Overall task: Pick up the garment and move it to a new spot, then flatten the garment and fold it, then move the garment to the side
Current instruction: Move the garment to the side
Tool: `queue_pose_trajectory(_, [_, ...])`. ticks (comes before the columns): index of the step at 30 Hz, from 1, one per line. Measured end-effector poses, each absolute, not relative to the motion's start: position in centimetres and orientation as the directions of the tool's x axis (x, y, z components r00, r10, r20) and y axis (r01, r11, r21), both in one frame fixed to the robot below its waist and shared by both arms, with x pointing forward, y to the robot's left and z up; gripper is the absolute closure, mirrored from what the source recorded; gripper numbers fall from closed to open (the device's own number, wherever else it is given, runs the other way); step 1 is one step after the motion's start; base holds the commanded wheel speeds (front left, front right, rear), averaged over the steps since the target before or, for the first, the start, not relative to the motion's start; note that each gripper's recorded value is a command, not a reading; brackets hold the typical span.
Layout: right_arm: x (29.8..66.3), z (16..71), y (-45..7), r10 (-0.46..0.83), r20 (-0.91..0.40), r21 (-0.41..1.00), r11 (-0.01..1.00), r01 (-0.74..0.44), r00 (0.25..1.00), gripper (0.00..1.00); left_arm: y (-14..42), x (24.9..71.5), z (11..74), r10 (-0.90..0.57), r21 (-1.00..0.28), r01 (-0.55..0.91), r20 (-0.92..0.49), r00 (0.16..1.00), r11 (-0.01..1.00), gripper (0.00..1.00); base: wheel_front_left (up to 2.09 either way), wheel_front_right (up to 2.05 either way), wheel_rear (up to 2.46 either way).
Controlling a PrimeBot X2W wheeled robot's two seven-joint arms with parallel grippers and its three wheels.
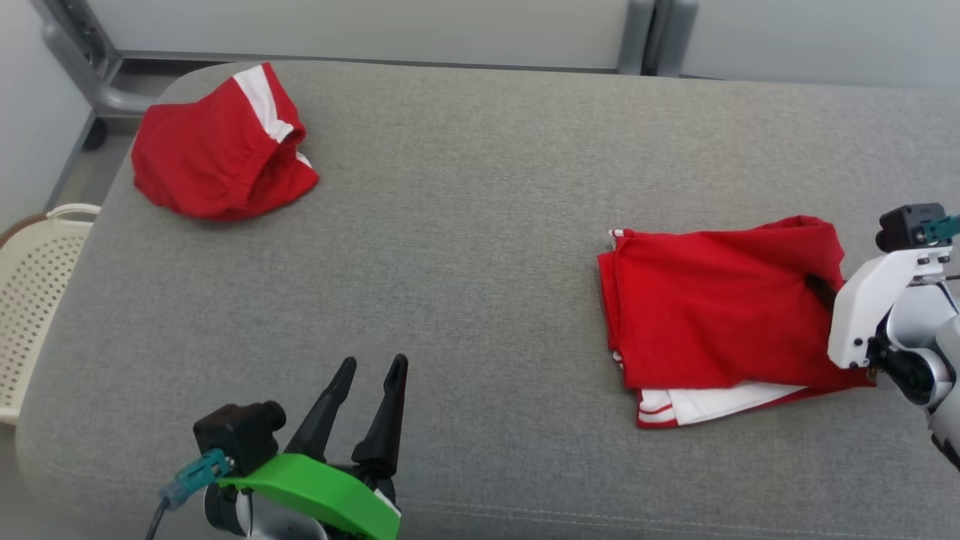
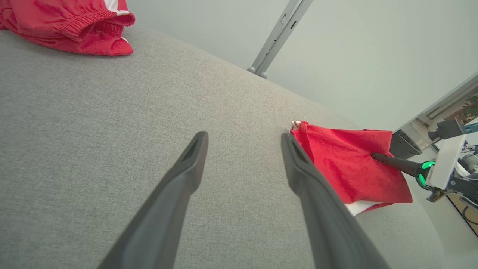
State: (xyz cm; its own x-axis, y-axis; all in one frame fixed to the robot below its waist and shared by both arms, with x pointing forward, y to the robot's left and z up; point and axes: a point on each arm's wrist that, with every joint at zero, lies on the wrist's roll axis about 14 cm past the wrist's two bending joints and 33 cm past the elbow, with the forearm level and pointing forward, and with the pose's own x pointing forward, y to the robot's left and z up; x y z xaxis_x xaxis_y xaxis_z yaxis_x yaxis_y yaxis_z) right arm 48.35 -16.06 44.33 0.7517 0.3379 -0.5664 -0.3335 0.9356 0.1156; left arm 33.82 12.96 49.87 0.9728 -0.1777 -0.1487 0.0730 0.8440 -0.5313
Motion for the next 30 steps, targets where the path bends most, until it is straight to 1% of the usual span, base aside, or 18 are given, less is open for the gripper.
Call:
queue_pose_trajectory(9, [48.4,47.5,-22.0,0.221,-0.525,0.038,0.971,-0.236,0.822,1.0,7.4,36.3,50.8,-0.358,-0.523,0.251,-0.113,0.927,0.815,0.0,0.0,0.0,0.0])
queue_pose_trajectory(17, [47.8,49.9,-27.6,0.096,-0.485,-0.009,0.993,-0.115,0.869,1.0,2.3,38.2,51.4,-0.517,-0.518,0.402,-0.092,0.851,0.755,0.0,0.0,0.0,0.0])
queue_pose_trajectory(22, [47.8,50.5,-31.4,0.0,-0.479,-0.066,0.997,-0.036,0.878,1.0,-0.6,39.3,51.6,-0.603,-0.508,0.488,-0.08,0.793,0.709,0.0,0.0,0.0,0.0])
queue_pose_trajectory(26, [48.9,50.8,-33.6,-0.064,-0.462,-0.108,0.994,0.016,0.885,1.0,-2.1,40.5,51.3,-0.643,-0.506,0.524,-0.082,0.761,0.685,0.0,0.0,0.0,0.0])
queue_pose_trajectory(30, [49.9,50.6,-36.1,-0.137,-0.463,-0.169,0.984,0.065,0.876,1.0,-3.3,41.6,51.3,-0.675,-0.502,0.558,-0.071,0.735,0.661,0.0,0.0,0.0,0.0])
